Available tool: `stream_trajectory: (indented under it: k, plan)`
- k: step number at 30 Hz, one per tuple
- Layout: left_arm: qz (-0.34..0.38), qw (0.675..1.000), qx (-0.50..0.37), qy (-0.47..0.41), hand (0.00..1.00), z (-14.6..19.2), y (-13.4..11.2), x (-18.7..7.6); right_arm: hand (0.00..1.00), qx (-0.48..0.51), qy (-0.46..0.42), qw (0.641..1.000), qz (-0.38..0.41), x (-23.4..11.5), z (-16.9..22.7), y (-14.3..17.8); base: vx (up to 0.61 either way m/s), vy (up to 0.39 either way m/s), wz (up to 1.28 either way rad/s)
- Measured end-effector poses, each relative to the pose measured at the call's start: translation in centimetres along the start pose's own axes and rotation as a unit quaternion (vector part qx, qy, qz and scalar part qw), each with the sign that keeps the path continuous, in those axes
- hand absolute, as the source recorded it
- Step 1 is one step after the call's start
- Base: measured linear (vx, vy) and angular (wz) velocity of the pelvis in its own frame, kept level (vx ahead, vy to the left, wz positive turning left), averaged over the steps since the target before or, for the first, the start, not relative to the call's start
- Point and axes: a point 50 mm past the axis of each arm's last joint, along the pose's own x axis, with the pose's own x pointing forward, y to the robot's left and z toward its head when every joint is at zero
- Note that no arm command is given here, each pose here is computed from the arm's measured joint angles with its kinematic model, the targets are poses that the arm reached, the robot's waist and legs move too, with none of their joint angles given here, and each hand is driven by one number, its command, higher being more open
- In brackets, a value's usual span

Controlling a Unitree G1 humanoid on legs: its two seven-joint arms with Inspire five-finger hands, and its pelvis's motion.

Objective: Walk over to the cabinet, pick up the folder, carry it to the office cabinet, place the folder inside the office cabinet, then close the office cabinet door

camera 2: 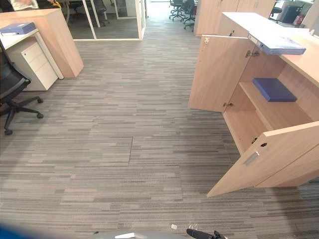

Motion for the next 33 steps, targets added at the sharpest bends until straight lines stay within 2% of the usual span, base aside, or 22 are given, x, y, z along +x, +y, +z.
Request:
stream_trajectory:
  k: [17,33]
  plan:
    - [0.001,1.0,0.007,-0.002,1.0,0.11,0.01,0.02,1.0,0.0,-0.009,1.0,0.005,0.09,0.78,0.34,0.0,0.009,-0.02]
    - [0.037,0.999,0.025,-0.017,1.0,0.5,0.22,0.03,1.0,0.003,-0.014,1.0,-0.016,0.08,0.93,0.49,0.0,0.0,0.0]
